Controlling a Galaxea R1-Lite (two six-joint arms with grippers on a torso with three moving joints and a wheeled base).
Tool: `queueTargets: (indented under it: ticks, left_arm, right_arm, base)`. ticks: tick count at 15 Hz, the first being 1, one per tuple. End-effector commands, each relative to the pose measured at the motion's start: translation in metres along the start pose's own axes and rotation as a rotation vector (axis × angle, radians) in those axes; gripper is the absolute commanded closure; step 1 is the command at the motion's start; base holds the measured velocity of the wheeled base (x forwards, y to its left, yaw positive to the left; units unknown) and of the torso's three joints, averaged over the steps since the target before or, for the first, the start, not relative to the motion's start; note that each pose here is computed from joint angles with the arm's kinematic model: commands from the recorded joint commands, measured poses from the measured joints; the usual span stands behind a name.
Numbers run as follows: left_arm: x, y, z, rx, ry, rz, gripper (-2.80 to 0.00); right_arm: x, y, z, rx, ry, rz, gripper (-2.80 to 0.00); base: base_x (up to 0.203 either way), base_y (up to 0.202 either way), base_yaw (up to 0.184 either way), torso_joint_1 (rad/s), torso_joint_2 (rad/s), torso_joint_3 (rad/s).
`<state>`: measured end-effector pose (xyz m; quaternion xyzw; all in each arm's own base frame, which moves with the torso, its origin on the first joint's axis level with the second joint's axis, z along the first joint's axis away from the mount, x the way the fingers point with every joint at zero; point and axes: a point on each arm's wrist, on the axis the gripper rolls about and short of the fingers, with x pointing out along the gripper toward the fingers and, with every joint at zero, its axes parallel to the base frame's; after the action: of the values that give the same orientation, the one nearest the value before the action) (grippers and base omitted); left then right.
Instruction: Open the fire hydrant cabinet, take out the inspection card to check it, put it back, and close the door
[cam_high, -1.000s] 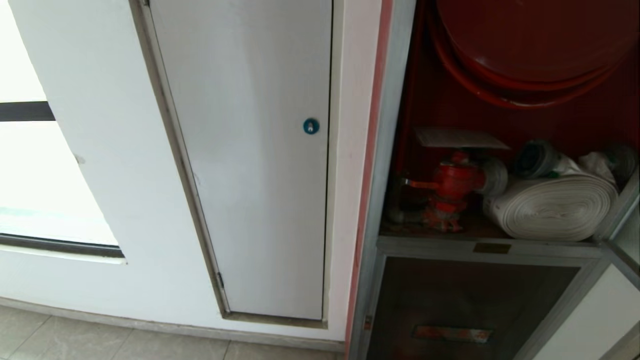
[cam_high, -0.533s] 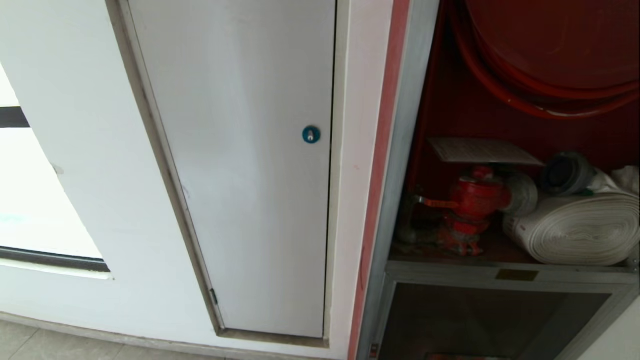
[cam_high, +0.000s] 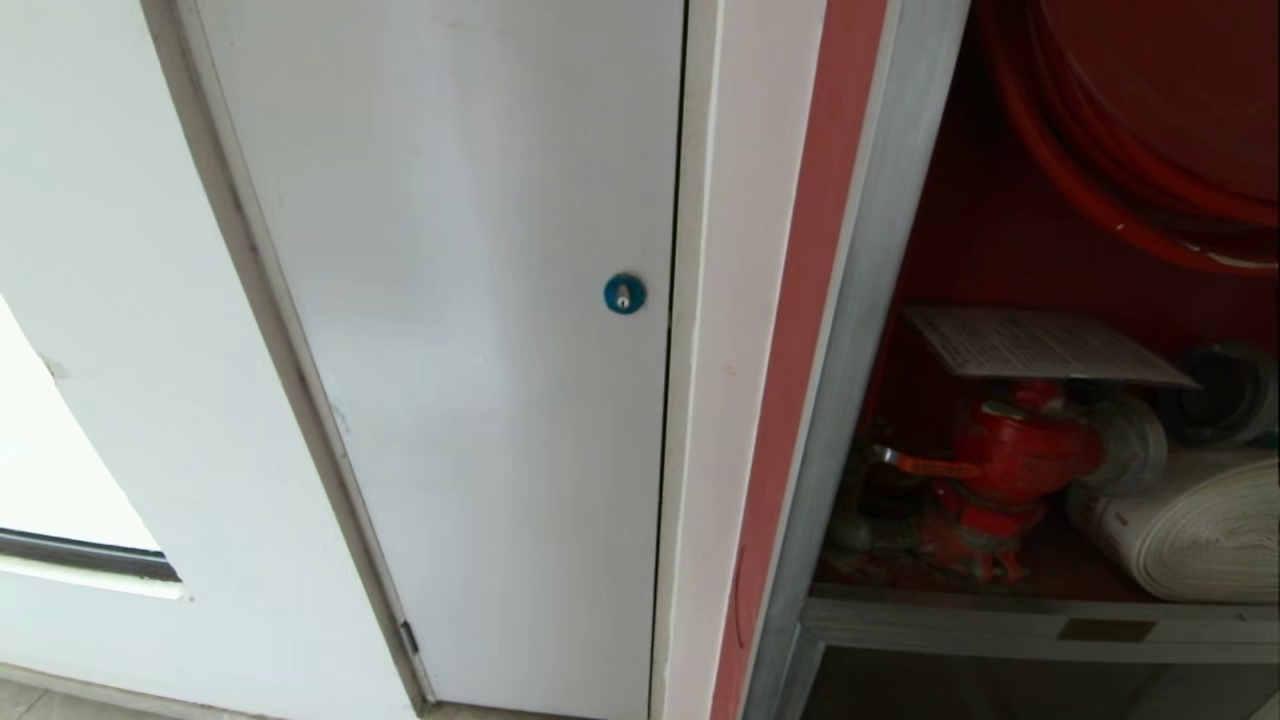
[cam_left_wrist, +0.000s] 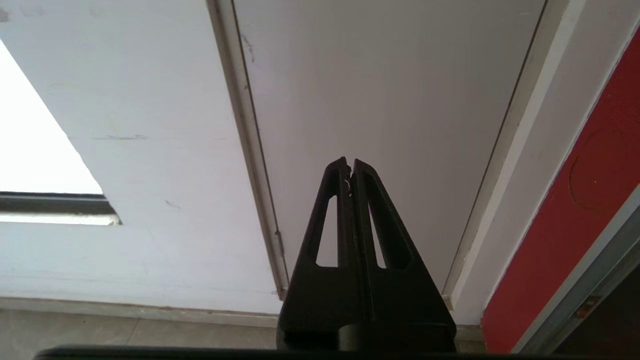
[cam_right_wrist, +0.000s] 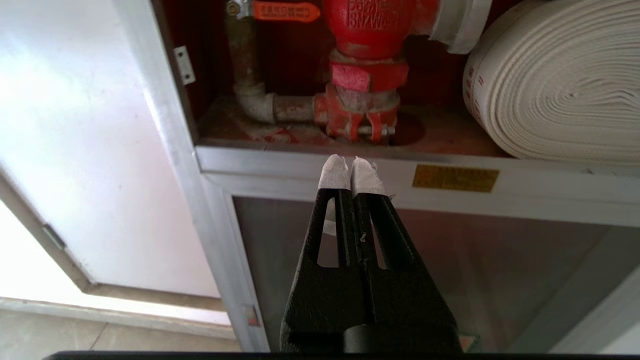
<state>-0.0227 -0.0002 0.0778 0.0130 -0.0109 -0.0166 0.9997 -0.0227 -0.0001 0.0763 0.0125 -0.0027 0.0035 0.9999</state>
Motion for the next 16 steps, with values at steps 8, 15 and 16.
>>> queueTargets:
  ticks: [8,15,16]
  left_arm:
    - [0.0010,-0.0001,-0.0038,0.000,0.014,-0.001,0.00]
    - [0.0010,-0.0001,-0.0038,0.000,0.014,-0.001,0.00]
    - [0.0010,-0.0001,-0.0038,0.000,0.014,-0.001,0.00]
  right_arm:
    - [0.0002,0.0000,-0.0004,0.001,0.003,0.002,0.00]
    - [0.0002,0.0000,-0.0004,0.001,0.002,0.001,0.00]
    - [0.0002,0.0000,-0.0004,0.001,0.002,0.001,0.00]
  base:
    - [0.165,0.000,-0.001,0.004,0.00,0.003]
    - [0.000,0.000,0.000,0.000,0.00,0.000]
    - [0.000,0.000,0.000,0.000,0.00,0.000]
